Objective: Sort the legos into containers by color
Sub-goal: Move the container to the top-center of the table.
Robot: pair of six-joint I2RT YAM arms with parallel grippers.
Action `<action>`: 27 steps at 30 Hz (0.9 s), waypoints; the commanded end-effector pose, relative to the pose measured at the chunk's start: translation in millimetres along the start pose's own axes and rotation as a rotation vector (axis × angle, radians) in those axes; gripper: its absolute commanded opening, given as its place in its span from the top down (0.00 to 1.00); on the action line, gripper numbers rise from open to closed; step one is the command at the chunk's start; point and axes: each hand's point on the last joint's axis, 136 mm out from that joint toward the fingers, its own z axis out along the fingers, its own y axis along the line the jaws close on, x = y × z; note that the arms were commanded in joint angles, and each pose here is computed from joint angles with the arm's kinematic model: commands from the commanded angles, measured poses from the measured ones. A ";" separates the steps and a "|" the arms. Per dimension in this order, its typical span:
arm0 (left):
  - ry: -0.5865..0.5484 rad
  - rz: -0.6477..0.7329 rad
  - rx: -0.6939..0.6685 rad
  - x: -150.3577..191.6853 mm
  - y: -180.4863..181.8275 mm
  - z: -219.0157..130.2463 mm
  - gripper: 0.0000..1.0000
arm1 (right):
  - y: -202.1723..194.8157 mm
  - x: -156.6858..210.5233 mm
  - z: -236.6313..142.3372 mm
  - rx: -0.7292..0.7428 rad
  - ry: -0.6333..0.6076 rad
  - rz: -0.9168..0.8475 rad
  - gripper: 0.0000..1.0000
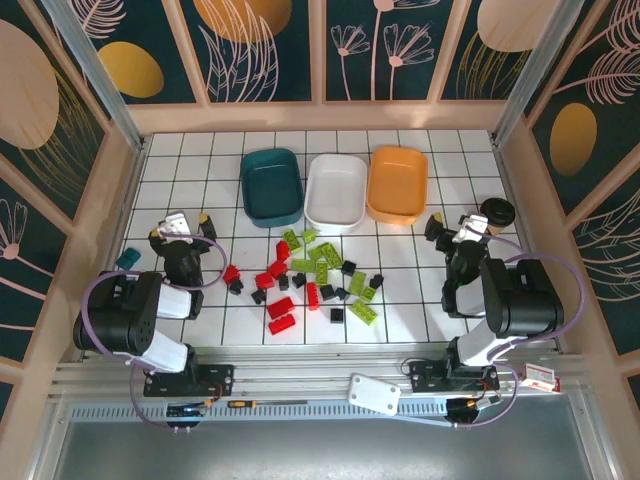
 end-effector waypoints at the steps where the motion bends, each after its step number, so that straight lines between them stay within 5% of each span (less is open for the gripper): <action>1: -0.055 -0.036 0.001 -15.7 0.3 2.2 0.01 | 3.6 -12.3 2.4 -0.010 -0.047 -0.013 0.01; 27: -0.054 -0.036 0.001 -15.2 0.4 1.9 0.01 | 4.1 -12.9 2.5 -0.009 -0.049 -0.017 0.01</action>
